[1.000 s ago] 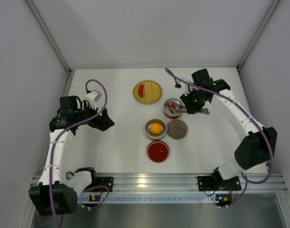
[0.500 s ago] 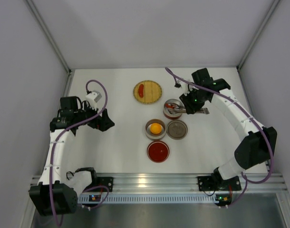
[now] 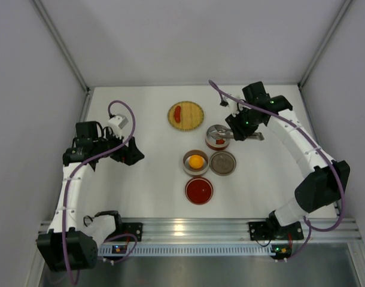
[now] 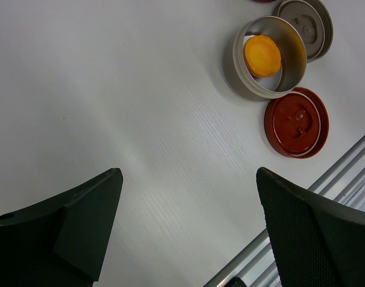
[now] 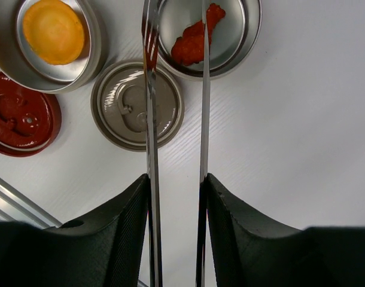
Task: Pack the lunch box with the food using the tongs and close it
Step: Place the fake food in the packing box, then pick up the fake food from the plate.
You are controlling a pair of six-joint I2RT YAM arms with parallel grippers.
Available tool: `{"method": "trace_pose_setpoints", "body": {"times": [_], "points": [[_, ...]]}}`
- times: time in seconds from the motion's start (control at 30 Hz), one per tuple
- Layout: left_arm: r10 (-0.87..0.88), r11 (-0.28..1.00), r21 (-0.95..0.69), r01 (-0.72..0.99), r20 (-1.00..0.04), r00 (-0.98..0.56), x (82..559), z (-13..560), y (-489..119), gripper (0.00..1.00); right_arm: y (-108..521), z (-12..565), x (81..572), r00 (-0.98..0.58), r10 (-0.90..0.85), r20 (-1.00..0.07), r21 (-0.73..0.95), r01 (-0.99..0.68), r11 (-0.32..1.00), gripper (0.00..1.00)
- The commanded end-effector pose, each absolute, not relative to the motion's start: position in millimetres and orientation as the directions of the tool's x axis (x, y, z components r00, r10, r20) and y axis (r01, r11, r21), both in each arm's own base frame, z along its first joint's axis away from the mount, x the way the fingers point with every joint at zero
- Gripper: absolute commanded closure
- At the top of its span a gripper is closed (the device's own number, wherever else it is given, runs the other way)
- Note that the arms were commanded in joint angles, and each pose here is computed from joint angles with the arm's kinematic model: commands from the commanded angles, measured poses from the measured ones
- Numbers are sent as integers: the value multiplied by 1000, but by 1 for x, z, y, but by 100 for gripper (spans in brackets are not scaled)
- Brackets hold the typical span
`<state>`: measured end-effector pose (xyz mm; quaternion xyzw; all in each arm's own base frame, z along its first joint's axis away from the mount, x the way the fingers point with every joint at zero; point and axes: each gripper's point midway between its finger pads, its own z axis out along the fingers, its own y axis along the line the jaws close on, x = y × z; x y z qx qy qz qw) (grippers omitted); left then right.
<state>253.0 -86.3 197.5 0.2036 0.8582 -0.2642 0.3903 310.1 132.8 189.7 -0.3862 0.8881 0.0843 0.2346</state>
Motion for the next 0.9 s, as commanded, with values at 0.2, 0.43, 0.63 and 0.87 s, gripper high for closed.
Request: {"method": "trace_pose_setpoints", "body": {"times": [0.2,0.43,0.63,0.87], "points": [[154,766,-266,585,-808,-568,257,206,-88,2,142,227,330,-561,-600,-570,-35,-713,700,61],[130,766,-288,574,-806,-577,262,208,-89,2,167,243,354,-579,-493,-650,35,-670,742,61],[101,764,-324,557,-794,-600,267,210,-91,2,205,243,385,-640,-360,-679,148,-600,786,62],[88,786,-320,529,-790,-607,270,209,-88,2,255,244,406,-633,-327,-702,146,-578,803,61]]}}
